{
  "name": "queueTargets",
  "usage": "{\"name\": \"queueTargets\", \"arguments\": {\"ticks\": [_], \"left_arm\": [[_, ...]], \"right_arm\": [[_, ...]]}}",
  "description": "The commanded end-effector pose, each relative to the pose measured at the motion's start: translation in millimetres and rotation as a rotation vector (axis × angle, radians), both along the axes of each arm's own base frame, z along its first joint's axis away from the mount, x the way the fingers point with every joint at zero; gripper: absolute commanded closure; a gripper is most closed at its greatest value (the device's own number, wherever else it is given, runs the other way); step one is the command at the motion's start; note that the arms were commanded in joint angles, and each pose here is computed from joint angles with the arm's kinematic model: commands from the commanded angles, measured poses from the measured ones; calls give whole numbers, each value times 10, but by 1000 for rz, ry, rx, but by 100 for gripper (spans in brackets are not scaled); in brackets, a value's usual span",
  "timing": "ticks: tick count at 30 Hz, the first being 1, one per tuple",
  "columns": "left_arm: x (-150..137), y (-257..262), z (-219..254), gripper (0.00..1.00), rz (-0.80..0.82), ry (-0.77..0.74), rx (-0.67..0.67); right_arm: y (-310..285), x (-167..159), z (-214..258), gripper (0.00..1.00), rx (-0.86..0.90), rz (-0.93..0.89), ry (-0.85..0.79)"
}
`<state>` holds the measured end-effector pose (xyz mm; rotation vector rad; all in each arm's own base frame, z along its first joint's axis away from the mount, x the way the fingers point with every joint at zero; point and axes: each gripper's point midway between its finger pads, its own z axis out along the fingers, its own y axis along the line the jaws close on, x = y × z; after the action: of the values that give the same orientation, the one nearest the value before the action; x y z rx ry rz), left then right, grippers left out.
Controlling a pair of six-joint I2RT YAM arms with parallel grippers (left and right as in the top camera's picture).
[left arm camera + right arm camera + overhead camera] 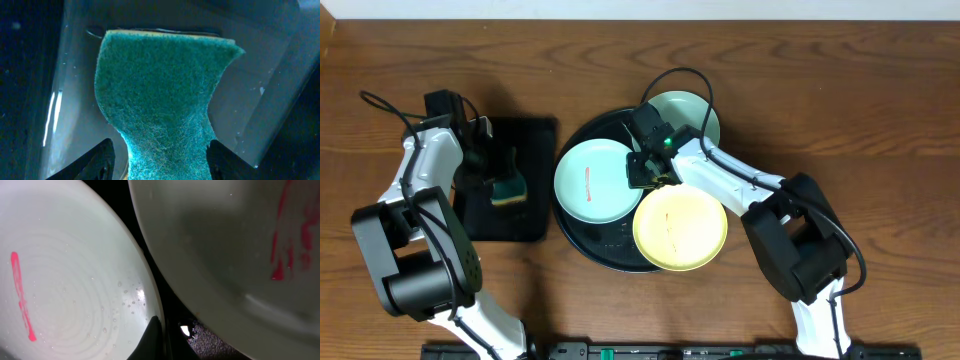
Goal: Clean dirty plates on tray and stack at the side
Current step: 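Carry the green sponge with the left gripper onto the left pale green plate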
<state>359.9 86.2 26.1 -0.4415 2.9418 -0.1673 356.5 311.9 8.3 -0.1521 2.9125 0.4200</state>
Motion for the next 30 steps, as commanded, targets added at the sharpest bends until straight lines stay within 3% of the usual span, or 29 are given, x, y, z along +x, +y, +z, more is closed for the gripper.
{"name": "queueTargets", "arguments": {"ticks": [1,11,13,15,16,24,30], "left_arm": [[1,-33,-56,41,-22,1,-11],[-30,-125,-309,58,-43,61,-28],[-14,-159,-337,67,-54,62,-28],[9,-187,-347,87,-62,57,-26],[14,-190,-347,92,-61,56,-23],[9,-125,-283,93,-19,66,-10],[75,-73,112,93,-8,53,4]], "right_arm": [[-8,-37,-137,99,-24,9,24],[-11,-30,-137,99,-26,8,21],[-11,-29,-136,99,-26,7,20],[-12,-30,-137,99,-26,8,20],[-12,-30,-137,99,-26,8,20],[-19,-31,-138,99,-27,7,22],[-29,-25,-136,99,-18,4,31]]}}
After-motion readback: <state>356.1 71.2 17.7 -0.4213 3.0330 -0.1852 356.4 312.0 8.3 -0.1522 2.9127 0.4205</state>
